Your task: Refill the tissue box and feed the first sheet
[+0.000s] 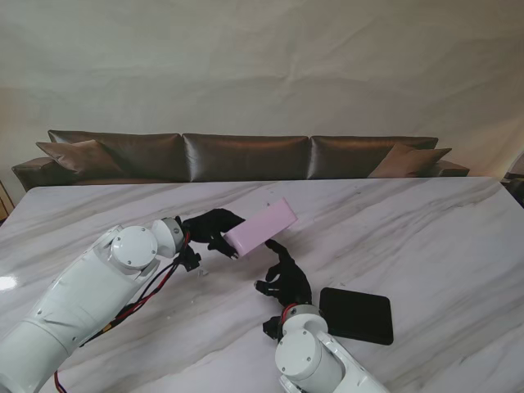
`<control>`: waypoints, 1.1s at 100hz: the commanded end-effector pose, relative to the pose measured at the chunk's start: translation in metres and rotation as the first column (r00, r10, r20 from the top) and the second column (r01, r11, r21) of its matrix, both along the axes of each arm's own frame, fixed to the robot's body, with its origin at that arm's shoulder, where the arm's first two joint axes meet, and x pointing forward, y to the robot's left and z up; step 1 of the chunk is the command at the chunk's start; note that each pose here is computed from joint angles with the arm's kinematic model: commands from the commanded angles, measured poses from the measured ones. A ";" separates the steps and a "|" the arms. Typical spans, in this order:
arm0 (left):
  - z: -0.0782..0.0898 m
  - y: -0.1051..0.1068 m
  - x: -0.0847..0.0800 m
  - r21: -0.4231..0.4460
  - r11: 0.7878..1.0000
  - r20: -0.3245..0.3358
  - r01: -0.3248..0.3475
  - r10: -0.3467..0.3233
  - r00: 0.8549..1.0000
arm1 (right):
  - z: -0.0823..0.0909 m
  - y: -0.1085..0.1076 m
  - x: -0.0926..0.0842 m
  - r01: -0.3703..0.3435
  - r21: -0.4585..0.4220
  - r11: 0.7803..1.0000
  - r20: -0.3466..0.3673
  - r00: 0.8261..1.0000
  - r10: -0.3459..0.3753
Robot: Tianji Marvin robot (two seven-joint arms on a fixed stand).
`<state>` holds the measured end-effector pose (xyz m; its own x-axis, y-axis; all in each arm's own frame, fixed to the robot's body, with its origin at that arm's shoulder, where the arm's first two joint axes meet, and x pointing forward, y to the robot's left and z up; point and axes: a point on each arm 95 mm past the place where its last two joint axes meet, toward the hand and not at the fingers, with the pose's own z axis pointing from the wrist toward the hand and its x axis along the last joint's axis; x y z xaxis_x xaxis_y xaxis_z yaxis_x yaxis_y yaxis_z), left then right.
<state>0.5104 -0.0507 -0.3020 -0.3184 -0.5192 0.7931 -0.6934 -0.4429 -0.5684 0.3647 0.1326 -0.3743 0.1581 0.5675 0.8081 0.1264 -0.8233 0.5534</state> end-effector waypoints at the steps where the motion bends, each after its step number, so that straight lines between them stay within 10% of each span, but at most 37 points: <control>1: 0.001 -0.004 -0.001 -0.004 1.000 -0.007 0.021 -0.021 1.000 | 0.000 0.003 0.001 -0.014 0.001 1.000 -0.008 1.000 0.014; 110: 0.001 -0.002 -0.003 0.008 1.000 -0.019 0.019 -0.019 1.000 | -0.002 0.005 -0.008 0.013 0.015 1.000 -0.030 0.999 -0.013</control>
<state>0.5076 -0.0507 -0.3034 -0.3101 -0.5204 0.7956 -0.7068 -0.4335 -0.5590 0.3620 0.1348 -0.3721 0.1831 0.5585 0.8090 0.1063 -0.8294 0.5485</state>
